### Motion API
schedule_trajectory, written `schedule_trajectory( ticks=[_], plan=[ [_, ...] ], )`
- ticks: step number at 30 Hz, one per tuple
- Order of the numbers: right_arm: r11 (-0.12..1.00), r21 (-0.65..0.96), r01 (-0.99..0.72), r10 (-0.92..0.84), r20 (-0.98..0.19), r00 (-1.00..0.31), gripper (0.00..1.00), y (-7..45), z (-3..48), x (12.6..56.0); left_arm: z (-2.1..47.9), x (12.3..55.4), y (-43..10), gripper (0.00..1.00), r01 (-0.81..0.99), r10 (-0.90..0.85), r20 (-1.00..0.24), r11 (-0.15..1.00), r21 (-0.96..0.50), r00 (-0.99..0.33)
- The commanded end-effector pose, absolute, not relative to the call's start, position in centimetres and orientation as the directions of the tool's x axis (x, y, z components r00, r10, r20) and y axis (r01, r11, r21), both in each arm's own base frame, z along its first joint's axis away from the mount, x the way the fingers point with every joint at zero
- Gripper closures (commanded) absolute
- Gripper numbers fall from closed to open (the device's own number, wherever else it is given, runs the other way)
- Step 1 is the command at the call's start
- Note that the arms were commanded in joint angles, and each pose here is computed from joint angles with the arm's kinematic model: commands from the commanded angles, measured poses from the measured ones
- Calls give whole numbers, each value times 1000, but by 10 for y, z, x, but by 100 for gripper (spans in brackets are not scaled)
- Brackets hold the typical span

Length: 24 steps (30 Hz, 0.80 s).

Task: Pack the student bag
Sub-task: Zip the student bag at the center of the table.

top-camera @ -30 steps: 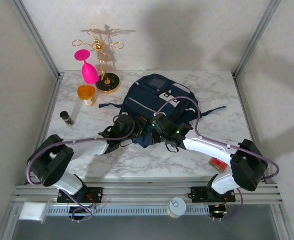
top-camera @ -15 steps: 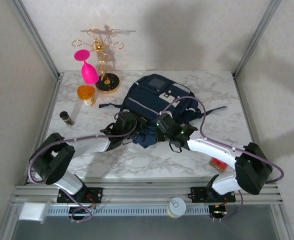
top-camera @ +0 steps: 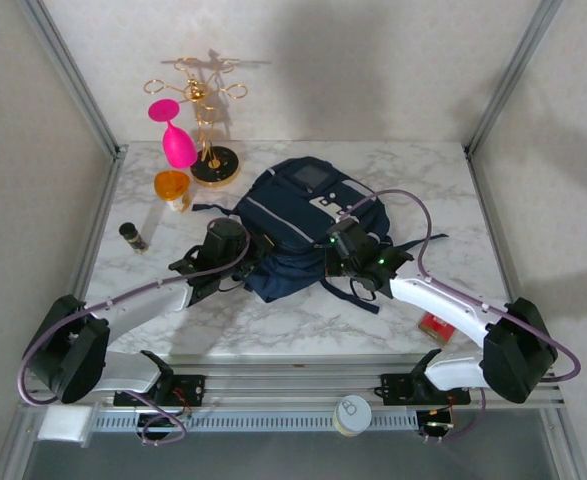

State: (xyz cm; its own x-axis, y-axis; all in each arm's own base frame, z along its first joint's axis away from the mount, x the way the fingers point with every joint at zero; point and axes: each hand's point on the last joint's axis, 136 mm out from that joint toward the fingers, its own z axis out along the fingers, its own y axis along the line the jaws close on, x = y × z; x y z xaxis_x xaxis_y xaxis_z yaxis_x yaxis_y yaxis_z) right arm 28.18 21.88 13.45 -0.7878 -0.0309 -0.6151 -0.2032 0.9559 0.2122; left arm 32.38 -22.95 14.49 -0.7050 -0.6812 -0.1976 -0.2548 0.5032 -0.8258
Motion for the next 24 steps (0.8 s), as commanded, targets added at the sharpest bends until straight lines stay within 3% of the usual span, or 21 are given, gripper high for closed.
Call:
schedule_trajectory(
  ticks=[1, 9, 16, 19, 24],
  plan=[
    [997, 63, -37, 8, -602, -799, 100, 154, 123, 293, 132, 331, -179, 100, -324, -727, -298, 581, -746, -618],
    [994, 69, 82, 107, -587, -802, 100, 123, 114, 316, 132, 331, -173, 100, -321, -711, -325, 612, -723, -624],
    [960, 252, -126, 49, -592, -805, 100, 170, 139, 305, 136, 344, -187, 98, -252, -648, -370, 662, -706, -666],
    [913, 338, -229, 15, -588, -808, 69, 191, 157, 292, 144, 347, -204, 80, -212, -622, -345, 646, -733, -703],
    [906, 383, -183, 89, -594, -800, 53, 185, 168, 287, 154, 332, -207, 77, -193, -639, -354, 626, -756, -683]
  ],
)
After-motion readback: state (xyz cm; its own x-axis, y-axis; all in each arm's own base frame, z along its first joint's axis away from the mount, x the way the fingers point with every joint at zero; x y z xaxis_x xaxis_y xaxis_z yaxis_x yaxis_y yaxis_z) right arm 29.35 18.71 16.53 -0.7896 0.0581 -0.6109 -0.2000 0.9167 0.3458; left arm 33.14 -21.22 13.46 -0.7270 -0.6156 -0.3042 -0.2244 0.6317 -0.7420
